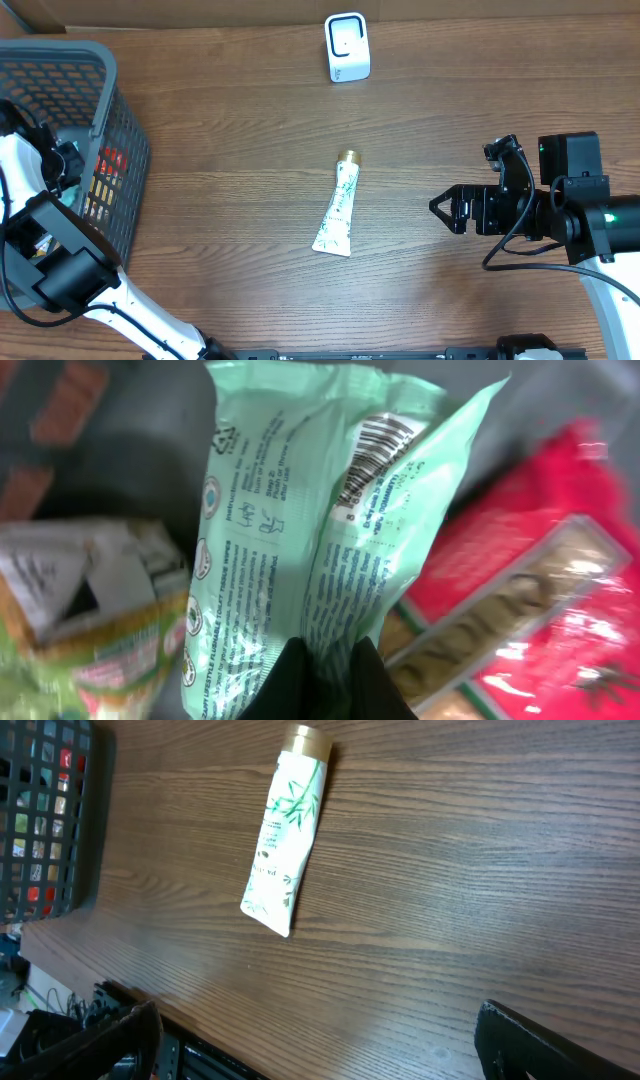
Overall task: Scan the item barcode
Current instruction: 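Reach the left gripper into the basket and grasp the mint-green wipes pack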
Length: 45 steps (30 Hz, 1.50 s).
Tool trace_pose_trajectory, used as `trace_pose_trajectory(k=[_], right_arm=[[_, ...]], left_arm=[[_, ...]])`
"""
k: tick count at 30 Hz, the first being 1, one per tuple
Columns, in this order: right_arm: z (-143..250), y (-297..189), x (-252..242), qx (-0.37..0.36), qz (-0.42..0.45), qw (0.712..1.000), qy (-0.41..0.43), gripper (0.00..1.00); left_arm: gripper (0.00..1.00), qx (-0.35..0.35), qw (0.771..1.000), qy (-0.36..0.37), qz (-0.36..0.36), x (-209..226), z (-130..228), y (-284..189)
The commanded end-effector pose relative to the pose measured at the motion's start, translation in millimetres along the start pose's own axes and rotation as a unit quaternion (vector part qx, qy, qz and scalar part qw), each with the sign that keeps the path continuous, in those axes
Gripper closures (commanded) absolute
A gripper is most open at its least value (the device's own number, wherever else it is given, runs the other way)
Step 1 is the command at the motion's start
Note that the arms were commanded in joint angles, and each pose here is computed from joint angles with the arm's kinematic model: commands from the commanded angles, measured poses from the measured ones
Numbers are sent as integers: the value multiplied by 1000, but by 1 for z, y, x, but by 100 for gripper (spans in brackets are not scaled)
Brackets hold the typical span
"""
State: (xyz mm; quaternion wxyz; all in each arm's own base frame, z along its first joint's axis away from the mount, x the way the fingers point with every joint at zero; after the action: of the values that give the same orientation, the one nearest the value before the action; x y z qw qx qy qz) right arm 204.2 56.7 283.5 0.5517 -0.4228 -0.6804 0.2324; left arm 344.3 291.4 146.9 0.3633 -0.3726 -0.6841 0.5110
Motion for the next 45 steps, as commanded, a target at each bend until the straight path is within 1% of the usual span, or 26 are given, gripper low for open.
trace_pose_trajectory(k=[1, 5, 9, 10, 11, 14, 16, 17, 19, 22, 29, 38, 39, 42, 45], right_arm=[[-3, -4, 4, -10, 0, 1000, -11, 0], [-3, -4, 4, -10, 0, 1000, -11, 0], [-3, -4, 4, -10, 0, 1000, -11, 0], [-3, -4, 4, -10, 0, 1000, -11, 0], [-3, -4, 4, -10, 0, 1000, -11, 0], [-3, -4, 4, -10, 0, 1000, -11, 0], [-3, -4, 4, -10, 0, 1000, -11, 0], [-3, -4, 4, -11, 0, 1000, -11, 0], [-3, -4, 4, -11, -1, 1000, -12, 0], [-4, -4, 4, -13, -1, 1000, -13, 0], [-4, -4, 4, -15, -2, 1000, -14, 0], [-5, -4, 4, -17, -2, 1000, -15, 0], [-6, -4, 5, -18, -3, 1000, -16, 0], [-7, -4, 5, -22, -4, 1000, -18, 0], [-7, -3, 5, -21, -3, 1000, -17, 0]], left_arm=[[96, 7, 999, -31, -22, -4, 3, -15], [96, -24, 997, -63, -31, 0, 3, -44], [96, -30, 997, -69, -33, 3, 3, -50], [92, -27, 997, -69, -32, 3, 4, -48], [79, -24, 997, -69, -31, 2, 5, -45], [51, -21, 996, -84, -38, 2, 8, -34], [26, -21, 994, -96, -42, 2, 11, -27], [17, -21, 994, -102, -42, 3, 12, -23], [9, -24, 992, -113, -43, 4, 15, -16], [6, -32, 992, -116, -44, 4, 17, -6], [5, -47, 991, -117, -46, 3, 20, 9], [2, -88, 988, -120, -41, 3, 11, 14], [2, -91, 988, -120, -37, 2, 10, 16], [9, -93, 987, -127, -16, -1, 8, 22], [19, -79, 987, -137, -6, -4, 10, 35]])
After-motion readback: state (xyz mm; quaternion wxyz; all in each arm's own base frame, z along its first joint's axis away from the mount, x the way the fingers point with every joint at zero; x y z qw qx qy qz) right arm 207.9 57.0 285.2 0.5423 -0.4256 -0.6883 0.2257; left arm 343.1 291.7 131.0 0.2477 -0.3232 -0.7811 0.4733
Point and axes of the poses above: each gripper's point midway between its finger pads, its own y axis out along the fingers, its own x axis along the line the jaws close on, z = x × y, the point moved 9 cm from there along -y, back along the fingers, and after that the axes turned 9 degrees about y, right-handed, at the moved point
